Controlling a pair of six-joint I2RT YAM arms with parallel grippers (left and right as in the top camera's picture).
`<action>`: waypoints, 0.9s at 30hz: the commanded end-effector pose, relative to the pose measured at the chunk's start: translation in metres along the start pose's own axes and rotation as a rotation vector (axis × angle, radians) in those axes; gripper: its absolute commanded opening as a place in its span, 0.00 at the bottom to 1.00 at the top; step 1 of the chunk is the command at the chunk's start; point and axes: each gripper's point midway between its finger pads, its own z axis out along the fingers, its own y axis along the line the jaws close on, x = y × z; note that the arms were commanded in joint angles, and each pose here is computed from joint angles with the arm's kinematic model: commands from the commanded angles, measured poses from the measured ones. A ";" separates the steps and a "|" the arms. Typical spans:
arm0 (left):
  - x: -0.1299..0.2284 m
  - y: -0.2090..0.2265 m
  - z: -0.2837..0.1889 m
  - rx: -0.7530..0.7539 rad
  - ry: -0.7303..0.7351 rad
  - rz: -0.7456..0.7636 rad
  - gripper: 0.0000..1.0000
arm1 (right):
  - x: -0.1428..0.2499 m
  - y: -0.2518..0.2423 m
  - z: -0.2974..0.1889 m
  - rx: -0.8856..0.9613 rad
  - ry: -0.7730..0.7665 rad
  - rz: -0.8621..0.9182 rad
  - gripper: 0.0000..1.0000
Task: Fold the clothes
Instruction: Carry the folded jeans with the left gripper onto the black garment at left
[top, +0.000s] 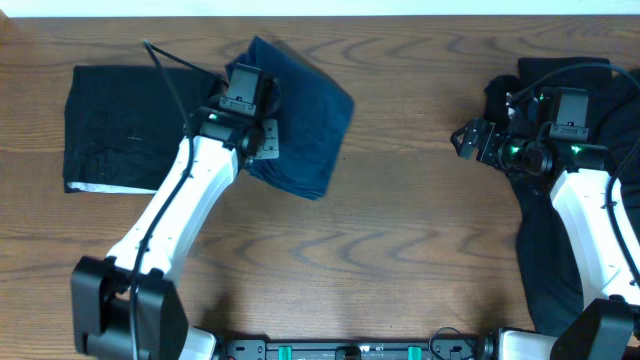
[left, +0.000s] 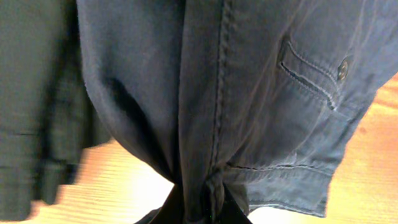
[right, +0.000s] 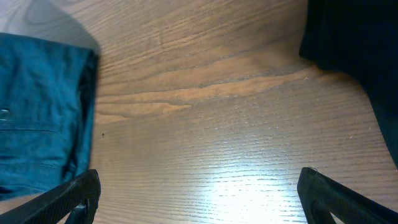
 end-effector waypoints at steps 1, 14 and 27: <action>-0.028 0.025 -0.033 -0.118 -0.143 0.006 0.06 | -0.002 -0.002 -0.001 0.002 -0.005 0.000 0.99; -0.058 0.072 -0.068 -0.187 -0.295 -0.077 0.06 | -0.002 -0.002 -0.001 0.002 -0.005 0.000 0.99; -0.074 0.132 -0.073 -0.246 -0.362 -0.314 0.06 | -0.002 -0.002 -0.001 0.002 -0.005 0.000 0.99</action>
